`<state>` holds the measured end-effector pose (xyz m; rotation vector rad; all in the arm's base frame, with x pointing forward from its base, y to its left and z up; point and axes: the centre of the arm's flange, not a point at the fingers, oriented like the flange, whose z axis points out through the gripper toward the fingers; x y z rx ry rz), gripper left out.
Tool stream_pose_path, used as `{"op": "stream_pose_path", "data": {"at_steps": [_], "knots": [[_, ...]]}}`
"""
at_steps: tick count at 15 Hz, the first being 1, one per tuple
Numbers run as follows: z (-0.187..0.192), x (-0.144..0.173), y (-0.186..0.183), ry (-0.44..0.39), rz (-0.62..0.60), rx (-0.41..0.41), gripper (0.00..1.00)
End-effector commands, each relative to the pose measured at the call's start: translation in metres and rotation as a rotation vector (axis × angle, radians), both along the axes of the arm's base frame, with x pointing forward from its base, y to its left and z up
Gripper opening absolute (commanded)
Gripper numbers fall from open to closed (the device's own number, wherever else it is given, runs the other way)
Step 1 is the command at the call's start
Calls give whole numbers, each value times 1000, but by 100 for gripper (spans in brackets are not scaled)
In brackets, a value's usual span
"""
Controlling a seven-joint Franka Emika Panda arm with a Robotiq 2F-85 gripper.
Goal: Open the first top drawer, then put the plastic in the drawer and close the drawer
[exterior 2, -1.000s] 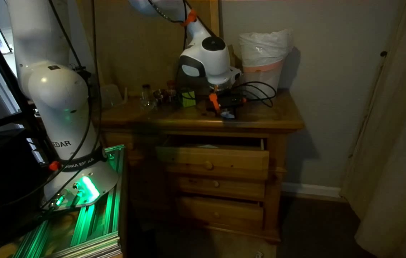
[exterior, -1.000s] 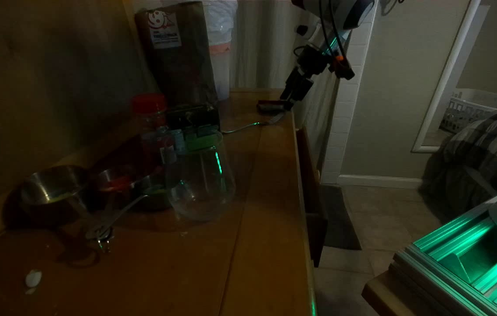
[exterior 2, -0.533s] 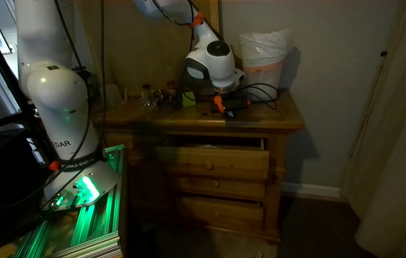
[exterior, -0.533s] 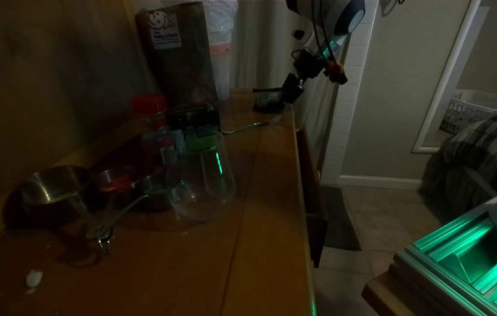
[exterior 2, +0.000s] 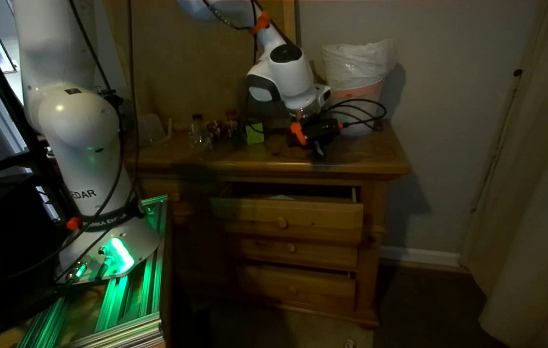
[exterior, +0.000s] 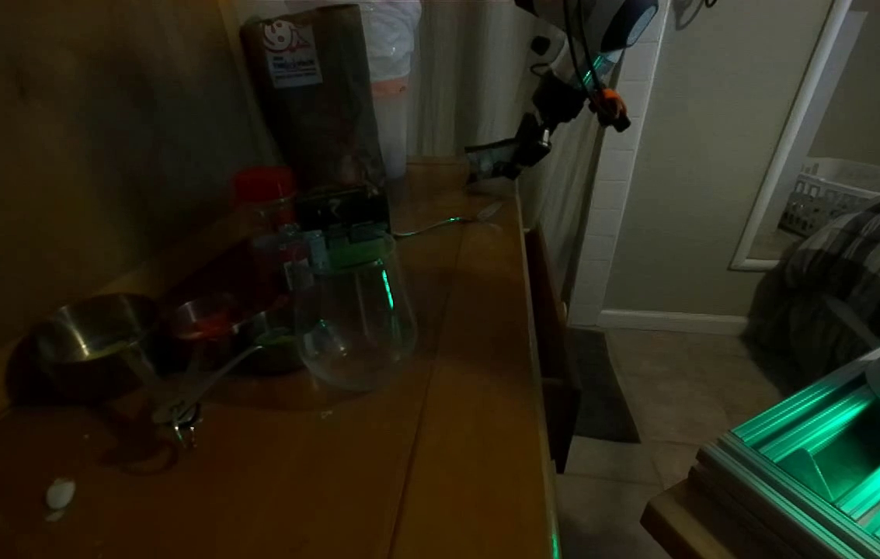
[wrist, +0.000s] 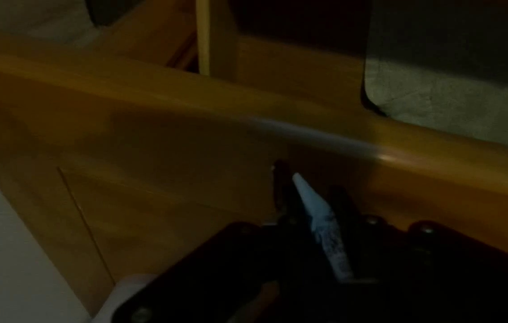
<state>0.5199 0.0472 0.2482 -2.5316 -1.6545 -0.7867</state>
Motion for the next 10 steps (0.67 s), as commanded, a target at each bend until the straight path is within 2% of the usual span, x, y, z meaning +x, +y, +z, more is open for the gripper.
{"op": "stream_pose_path", "data": {"at_steps": [1,6,10], "knots": [[39,-32,-15,-20,38,-137,5],[45,-59,-45,8,108,-335,5],[39,-71,-69,35,153,-417,5]]}}
